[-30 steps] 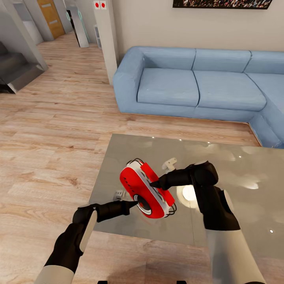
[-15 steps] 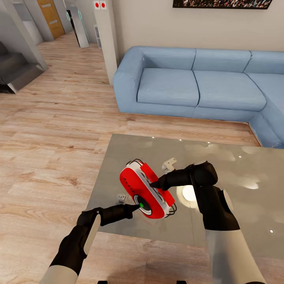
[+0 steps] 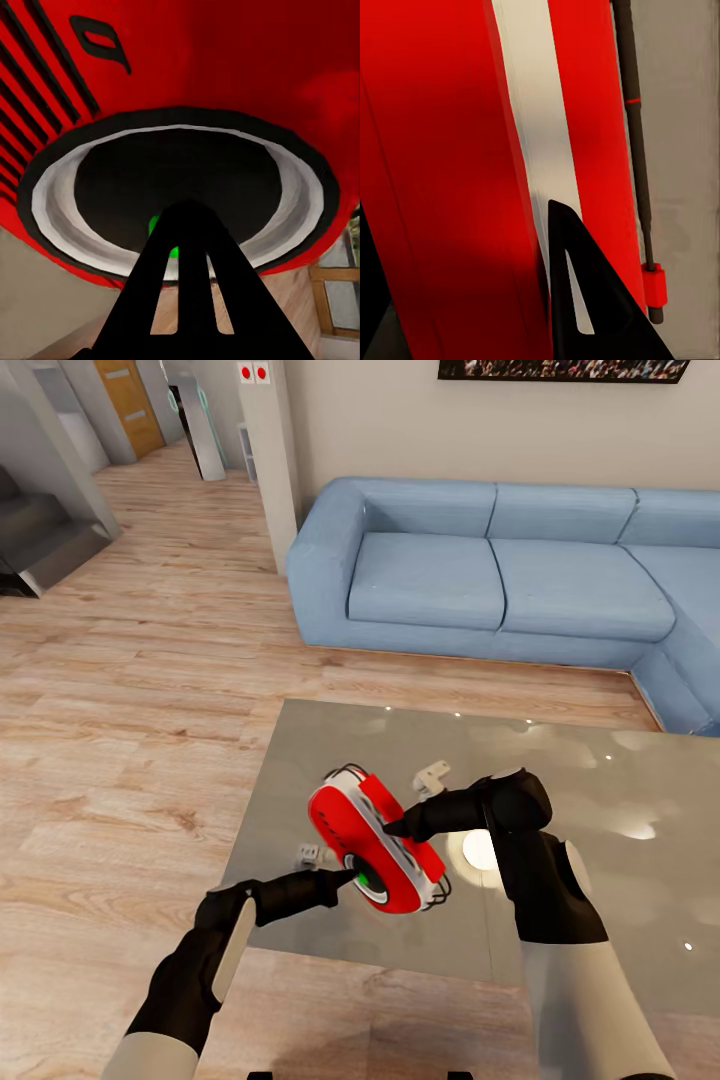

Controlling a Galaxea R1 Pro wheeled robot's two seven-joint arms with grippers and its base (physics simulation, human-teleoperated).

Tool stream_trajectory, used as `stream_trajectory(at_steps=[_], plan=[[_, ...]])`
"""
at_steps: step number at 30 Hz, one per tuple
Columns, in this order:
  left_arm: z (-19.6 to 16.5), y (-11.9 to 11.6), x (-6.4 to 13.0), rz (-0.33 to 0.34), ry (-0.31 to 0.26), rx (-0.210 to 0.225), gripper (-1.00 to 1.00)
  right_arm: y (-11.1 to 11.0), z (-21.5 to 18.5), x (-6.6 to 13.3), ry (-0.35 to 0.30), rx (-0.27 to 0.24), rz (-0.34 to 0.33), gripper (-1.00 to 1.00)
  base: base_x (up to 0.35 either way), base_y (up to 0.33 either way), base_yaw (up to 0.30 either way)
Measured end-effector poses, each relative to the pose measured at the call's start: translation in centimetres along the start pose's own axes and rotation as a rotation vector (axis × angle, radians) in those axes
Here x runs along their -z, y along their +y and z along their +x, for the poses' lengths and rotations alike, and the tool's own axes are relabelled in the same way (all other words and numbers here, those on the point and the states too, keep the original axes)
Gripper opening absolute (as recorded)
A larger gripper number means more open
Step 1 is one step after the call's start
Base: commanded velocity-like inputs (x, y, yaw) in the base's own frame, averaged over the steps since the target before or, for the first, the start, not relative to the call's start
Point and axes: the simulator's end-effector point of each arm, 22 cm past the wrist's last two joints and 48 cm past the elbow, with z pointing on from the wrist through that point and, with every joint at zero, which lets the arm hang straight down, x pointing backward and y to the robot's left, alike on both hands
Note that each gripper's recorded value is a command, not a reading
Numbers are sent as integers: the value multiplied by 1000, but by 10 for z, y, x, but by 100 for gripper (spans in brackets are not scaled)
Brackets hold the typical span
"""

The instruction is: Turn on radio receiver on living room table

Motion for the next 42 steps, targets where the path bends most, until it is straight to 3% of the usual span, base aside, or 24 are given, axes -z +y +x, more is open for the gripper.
stream_trajectory(at_steps=[7,18,25,31,37,42], plan=[[-9,-7,4,10,-7,-11,-100,-36,8,3,35,14,161,-100,0,0,0],[-14,-2,14,-2,6,-21,-100,-49,9,7,38,8,214,-100,0,0,0],[-15,6,35,21,23,-45,-100,-68,9,12,44,14,305,-100,0,0,0],[-14,23,53,1,43,-60,-100,-85,7,20,41,24,395,-100,0,0,0],[-12,32,58,-15,50,-58,-100,-101,6,27,44,30,484,-100,0,0,0],[-11,34,59,-23,51,-56,-100,-118,13,38,85,51,574,-100,0,0,0]])
